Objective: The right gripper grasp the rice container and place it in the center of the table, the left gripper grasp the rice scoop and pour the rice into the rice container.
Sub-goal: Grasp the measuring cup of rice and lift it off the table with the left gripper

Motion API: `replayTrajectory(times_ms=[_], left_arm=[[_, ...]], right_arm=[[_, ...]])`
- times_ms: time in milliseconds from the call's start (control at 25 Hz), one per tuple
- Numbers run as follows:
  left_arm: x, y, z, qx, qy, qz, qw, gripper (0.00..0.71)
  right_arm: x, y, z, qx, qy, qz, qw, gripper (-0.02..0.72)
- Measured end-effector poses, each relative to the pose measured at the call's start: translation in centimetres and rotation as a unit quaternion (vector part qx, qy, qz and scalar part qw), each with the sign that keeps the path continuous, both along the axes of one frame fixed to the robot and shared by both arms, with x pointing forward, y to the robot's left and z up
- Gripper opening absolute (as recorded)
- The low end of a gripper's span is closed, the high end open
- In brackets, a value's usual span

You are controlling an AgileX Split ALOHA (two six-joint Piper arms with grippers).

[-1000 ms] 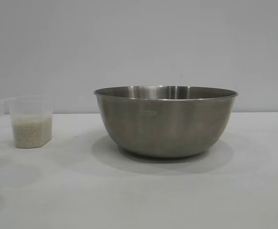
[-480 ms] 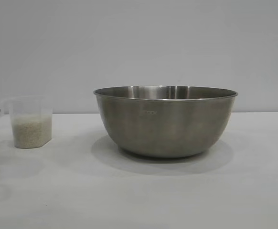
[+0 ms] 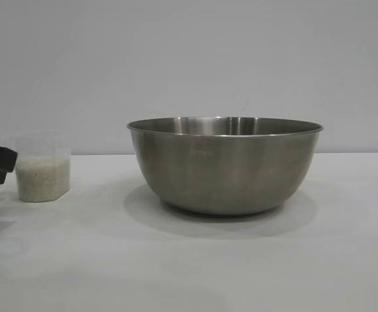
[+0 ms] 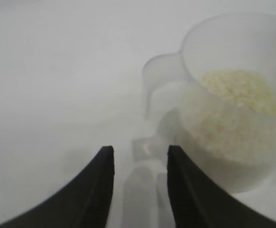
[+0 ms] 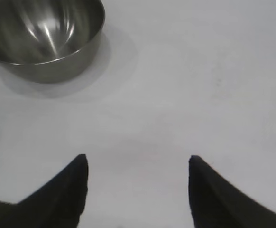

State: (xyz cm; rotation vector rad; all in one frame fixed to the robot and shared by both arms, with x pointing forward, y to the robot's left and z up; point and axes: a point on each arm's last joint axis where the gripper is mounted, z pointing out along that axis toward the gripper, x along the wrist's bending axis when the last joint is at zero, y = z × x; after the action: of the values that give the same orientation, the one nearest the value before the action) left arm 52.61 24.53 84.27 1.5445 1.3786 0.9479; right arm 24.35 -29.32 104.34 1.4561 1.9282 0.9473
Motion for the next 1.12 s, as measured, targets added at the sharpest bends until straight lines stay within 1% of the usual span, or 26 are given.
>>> replayTrajectory(times_ms=[400, 480, 560, 600, 760, 880, 960, 1040, 1120], left_arm=[[2.0, -0.3, 0.1, 0.004, -0.025, 0.004, 1.0, 0.223], [2.3, -0.4, 0.2, 0.003, -0.03, 0.004, 1.0, 0.119], [2.5, -0.5, 0.3, 0.004, -0.033, 0.002, 0.999, 0.048], [2.5, -0.5, 0.3, 0.004, -0.034, -0.001, 0.999, 0.0], [2.6, -1.1, 0.6, 0.015, -0.042, -0.034, 0.998, 0.0], [2.7, -1.8, 2.3, 0.036, -0.067, -0.083, 0.994, 0.0], [2.8, -2.3, 4.4, 0.044, -0.101, -0.11, 0.988, 0.0], [2.9, -2.8, 6.8, 0.057, -0.146, -0.14, 0.978, 0.0], [3.2, -3.6, 9.5, 0.081, -0.2, -0.177, 0.96, 0.0]], right_arm=[[0.0, 0.0, 0.0, 0.0, 0.0, 0.0, 1.0, 0.422], [0.0, 0.0, 0.0, 0.0, 0.0, 0.0, 1.0, 0.422], [0.0, 0.0, 0.0, 0.0, 0.0, 0.0, 1.0, 0.422], [0.0, 0.0, 0.0, 0.0, 0.0, 0.0, 1.0, 0.422], [0.0, 0.0, 0.0, 0.0, 0.0, 0.0, 1.0, 0.422], [0.0, 0.0, 0.0, 0.0, 0.0, 0.0, 1.0, 0.422], [0.0, 0.0, 0.0, 0.0, 0.0, 0.0, 1.0, 0.422], [0.0, 0.0, 0.0, 0.0, 0.0, 0.0, 1.0, 0.422], [0.0, 0.0, 0.0, 0.0, 0.0, 0.0, 1.0, 0.422]])
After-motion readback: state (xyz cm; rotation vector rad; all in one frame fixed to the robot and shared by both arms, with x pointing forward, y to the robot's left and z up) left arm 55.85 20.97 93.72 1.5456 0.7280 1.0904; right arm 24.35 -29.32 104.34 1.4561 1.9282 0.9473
